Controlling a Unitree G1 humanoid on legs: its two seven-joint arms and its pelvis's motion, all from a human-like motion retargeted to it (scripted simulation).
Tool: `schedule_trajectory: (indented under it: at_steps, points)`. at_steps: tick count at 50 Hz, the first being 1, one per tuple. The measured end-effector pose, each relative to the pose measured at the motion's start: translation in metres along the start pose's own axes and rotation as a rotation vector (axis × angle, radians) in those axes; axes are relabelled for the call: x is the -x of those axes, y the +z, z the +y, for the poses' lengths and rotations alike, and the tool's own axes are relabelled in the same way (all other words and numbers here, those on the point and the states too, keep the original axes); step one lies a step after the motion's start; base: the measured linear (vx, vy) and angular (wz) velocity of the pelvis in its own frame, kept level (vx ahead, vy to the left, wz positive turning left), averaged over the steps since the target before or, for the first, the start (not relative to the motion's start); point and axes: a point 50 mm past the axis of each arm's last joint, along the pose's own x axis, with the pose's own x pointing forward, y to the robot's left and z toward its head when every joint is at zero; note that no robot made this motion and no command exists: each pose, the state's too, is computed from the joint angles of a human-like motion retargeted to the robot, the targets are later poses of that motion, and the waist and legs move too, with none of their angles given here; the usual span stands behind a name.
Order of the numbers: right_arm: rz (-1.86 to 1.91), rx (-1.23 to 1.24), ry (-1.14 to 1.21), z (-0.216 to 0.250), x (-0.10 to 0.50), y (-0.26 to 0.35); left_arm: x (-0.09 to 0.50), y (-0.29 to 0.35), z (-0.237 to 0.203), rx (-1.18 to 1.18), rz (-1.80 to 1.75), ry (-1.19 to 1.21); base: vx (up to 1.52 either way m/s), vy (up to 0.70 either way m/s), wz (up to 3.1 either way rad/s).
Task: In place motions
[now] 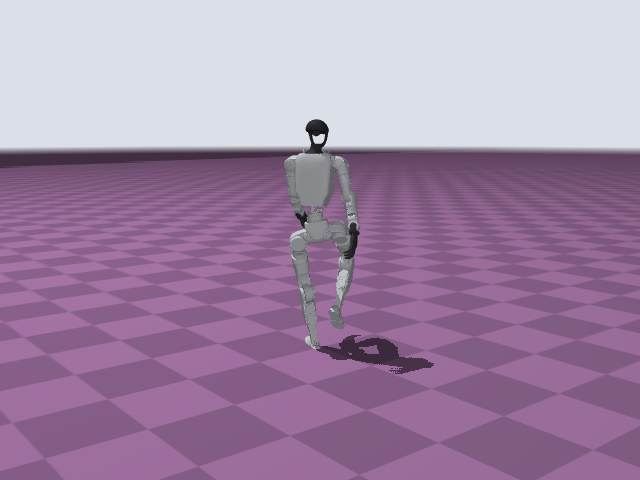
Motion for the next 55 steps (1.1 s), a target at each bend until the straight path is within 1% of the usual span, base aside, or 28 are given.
schedule_trajectory:
  at_steps: [2, 5, 7, 10, 13, 16, 20, 23, 25, 27, 30, 33, 35, 39, 42, 47, 50, 52, 55]
  points:
    - [0.030, -0.103, -0.040, -0.004, -0.004, -0.025, 0.003, 0.021, 0.011, -0.067, -0.091, 0.098, 0.10, -0.06, 0.24]
    - [0.048, -0.259, -0.063, -0.001, -0.009, -0.054, 0.006, 0.039, 0.009, -0.097, -0.202, 0.176, 0.14, -0.07, -0.11]
    - [0.036, -0.283, -0.052, 0.003, -0.010, -0.054, 0.007, 0.041, 0.006, -0.066, -0.235, 0.180, -0.02, -0.02, -0.42]
    - [0.019, -0.251, -0.030, 0.011, -0.011, -0.047, 0.006, 0.019, -0.007, 0.006, -0.193, 0.135, 0.11, -0.01, -0.64]
    - [-0.038, -0.149, 0.014, 0.020, -0.010, -0.020, 0.009, -0.028, -0.017, 0.073, -0.054, 0.072, 0.23, -0.06, -0.91]
    - [-0.170, 0.003, 0.072, 0.042, -0.005, 0.026, 0.026, -0.102, -0.035, 0.133, 0.194, 0.021, 0.36, -0.12, -0.20]
    - [-0.380, 0.203, 0.101, 0.075, 0.011, 0.081, 0.071, -0.190, -0.047, 0.220, 0.506, -0.020, 0.48, -0.19, -0.55]
    - [-0.573, 0.335, 0.170, 0.100, 0.039, 0.134, 0.113, -0.243, -0.063, 0.220, 0.799, -0.051, 0.16, -0.08, -0.36]
    - [-0.736, 0.441, 0.195, 0.111, 0.070, 0.175, 0.134, -0.263, -0.068, 0.249, 0.931, 0.022, -0.19, -0.07, 3.58]
    - [-0.880, 0.552, 0.200, 0.121, 0.102, 0.206, 0.151, -0.275, -0.067, 0.343, 0.969, 0.104, -0.03, 0.02, 2.69]
    - [-1.027, 0.731, 0.215, 0.146, 0.137, 0.228, 0.168, -0.287, -0.079, 0.554, 1.004, 0.156, 0.15, 0.08, -3.66]
    - [-1.099, 0.710, 0.205, 0.144, 0.149, 0.234, 0.180, -0.292, -0.087, 0.576, 1.109, 0.100, -0.01, 0.03, 0.34]
    - [-1.105, 0.664, 0.203, 0.141, 0.147, 0.233, 0.177, -0.291, -0.081, 0.560, 1.092, 0.085, -0.10, 0.00, 0.24]
    - [-0.954, 0.582, 0.223, 0.129, 0.114, 0.213, 0.173, -0.289, -0.068, 0.451, 1.045, 0.048, 0.04, 0.02, -0.07]
    - [-0.763, 0.599, 0.217, 0.117, 0.084, 0.188, 0.166, -0.285, -0.064, 0.379, 1.037, 0.040, -0.05, 0.02, 0.04]
    - [-0.441, 0.629, 0.145, 0.089, 0.039, 0.134, 0.154, -0.277, -0.065, 0.331, 1.019, 0.028, -0.02, 0.02, 0.02]
    - [-0.274, 0.581, 0.092, 0.073, 0.022, 0.101, 0.145, -0.270, -0.063, 0.296, 0.977, 0.006, -0.04, 0.05, -1.00]
    - [-0.222, 0.548, 0.072, 0.067, 0.016, 0.086, 0.141, -0.266, -0.060, 0.281, 0.953, 0.001, -0.01, 0.04, -1.49]
    - [-0.180, 0.473, 0.089, 0.064, 0.009, 0.066, 0.138, -0.264, -0.058, 0.243, 0.940, -0.012, 0.02, 0.01, 1.41]
